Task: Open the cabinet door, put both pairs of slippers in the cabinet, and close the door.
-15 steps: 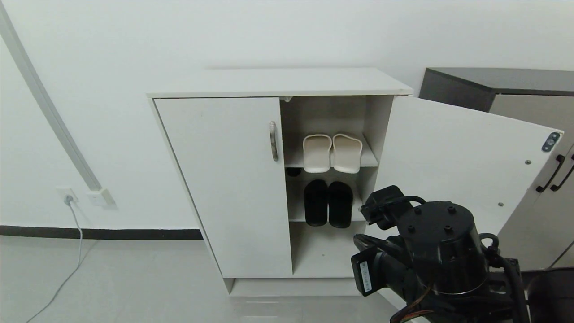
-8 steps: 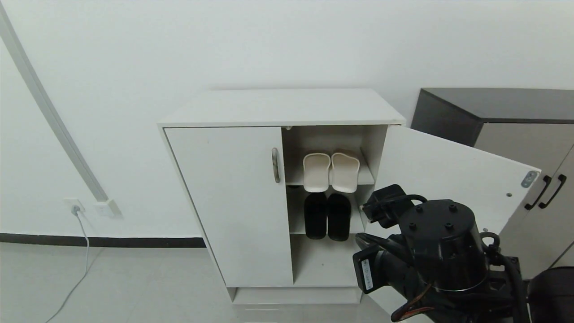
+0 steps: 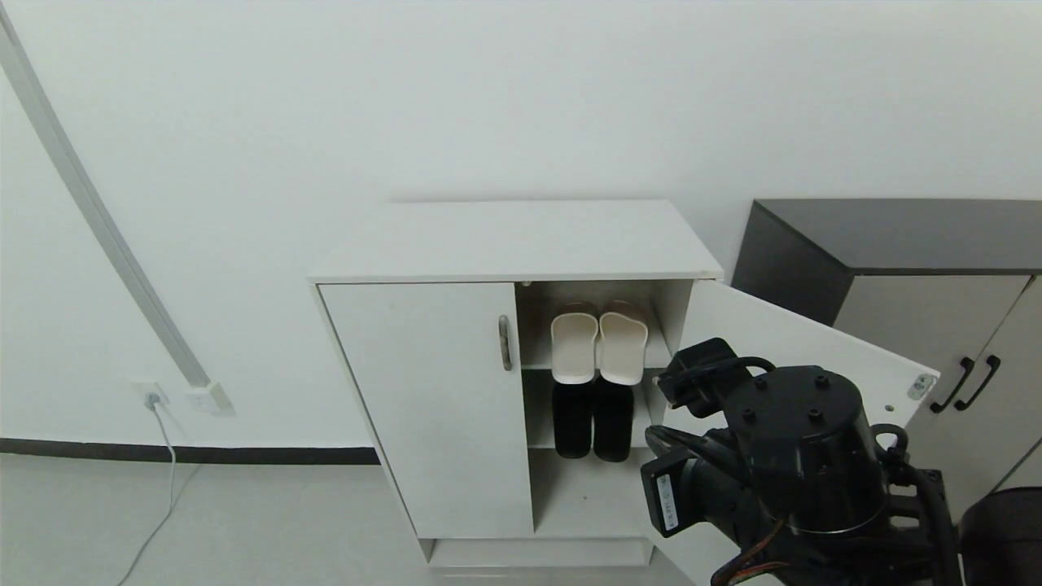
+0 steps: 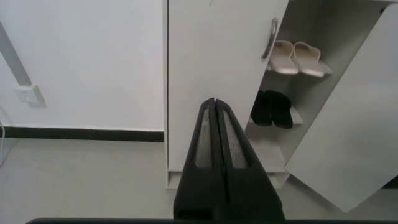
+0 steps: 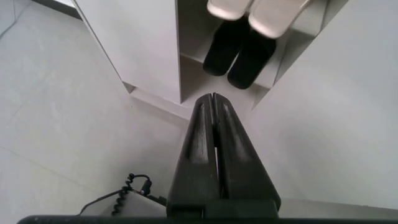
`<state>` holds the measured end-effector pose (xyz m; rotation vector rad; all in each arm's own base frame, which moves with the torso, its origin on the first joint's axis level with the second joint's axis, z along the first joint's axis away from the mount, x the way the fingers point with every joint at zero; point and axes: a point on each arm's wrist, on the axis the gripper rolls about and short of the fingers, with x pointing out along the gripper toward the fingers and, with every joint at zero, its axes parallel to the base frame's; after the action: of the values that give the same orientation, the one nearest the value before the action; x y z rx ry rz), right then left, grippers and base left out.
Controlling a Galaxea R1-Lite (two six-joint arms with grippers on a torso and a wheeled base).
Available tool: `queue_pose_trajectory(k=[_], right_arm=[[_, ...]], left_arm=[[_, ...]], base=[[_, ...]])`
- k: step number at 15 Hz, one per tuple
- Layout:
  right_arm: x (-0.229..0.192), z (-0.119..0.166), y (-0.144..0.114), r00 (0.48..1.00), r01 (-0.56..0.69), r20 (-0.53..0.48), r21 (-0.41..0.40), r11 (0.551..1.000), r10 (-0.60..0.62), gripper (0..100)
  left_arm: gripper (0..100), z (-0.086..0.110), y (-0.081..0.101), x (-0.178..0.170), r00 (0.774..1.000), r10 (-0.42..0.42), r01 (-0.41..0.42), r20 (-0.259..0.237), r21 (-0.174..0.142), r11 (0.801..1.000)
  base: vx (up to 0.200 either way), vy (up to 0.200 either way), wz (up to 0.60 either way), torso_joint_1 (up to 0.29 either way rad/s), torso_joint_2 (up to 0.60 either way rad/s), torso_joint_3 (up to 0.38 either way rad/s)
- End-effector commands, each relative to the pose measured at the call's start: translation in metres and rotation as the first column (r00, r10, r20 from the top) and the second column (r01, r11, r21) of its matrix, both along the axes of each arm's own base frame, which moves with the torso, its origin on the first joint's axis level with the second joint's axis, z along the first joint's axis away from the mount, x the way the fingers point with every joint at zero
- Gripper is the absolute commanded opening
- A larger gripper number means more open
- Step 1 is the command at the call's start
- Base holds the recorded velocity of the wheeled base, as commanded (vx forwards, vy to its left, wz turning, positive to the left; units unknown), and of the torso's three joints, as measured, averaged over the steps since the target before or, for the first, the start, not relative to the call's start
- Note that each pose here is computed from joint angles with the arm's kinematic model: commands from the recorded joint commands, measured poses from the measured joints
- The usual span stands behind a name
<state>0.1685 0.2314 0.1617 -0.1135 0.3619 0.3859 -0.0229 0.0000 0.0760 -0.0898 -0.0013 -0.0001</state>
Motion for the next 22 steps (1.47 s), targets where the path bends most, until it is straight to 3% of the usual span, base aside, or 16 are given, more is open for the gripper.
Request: queue_pose_trajectory(k=[1, 12, 22], right_arm=[[-0.0003, 0.0000, -0.0002, 1.000, 0.000, 0.000, 0.000, 1.000, 0.000, 0], [-0.0005, 0.0000, -0.0006, 1.000, 0.002, 0.001, -0.001, 1.000, -0.002, 0], [-0.0003, 0.0009, -0.0003, 1.000, 0.003, 0.007, 0.011, 1.000, -0.003, 0]], left_arm=[[0, 0.0000, 0.0000, 0.0001, 1.000, 0.000, 0.000, -0.001, -0.001, 1.000], [0, 0.0000, 0.0000, 0.0001, 1.000, 0.000, 0.000, -0.001, -0.001, 1.000], [0, 0.0000, 0.0000, 0.0001, 1.000, 0.000, 0.000, -0.001, -0.001, 1.000]], base=[[0.000, 0.000, 0.00, 0.217, -0.53, -0.320], [0.000, 0.000, 0.00, 0.246, -0.56, -0.321], [0.000, 0.000, 0.00, 0.178, -0.39, -0.209]])
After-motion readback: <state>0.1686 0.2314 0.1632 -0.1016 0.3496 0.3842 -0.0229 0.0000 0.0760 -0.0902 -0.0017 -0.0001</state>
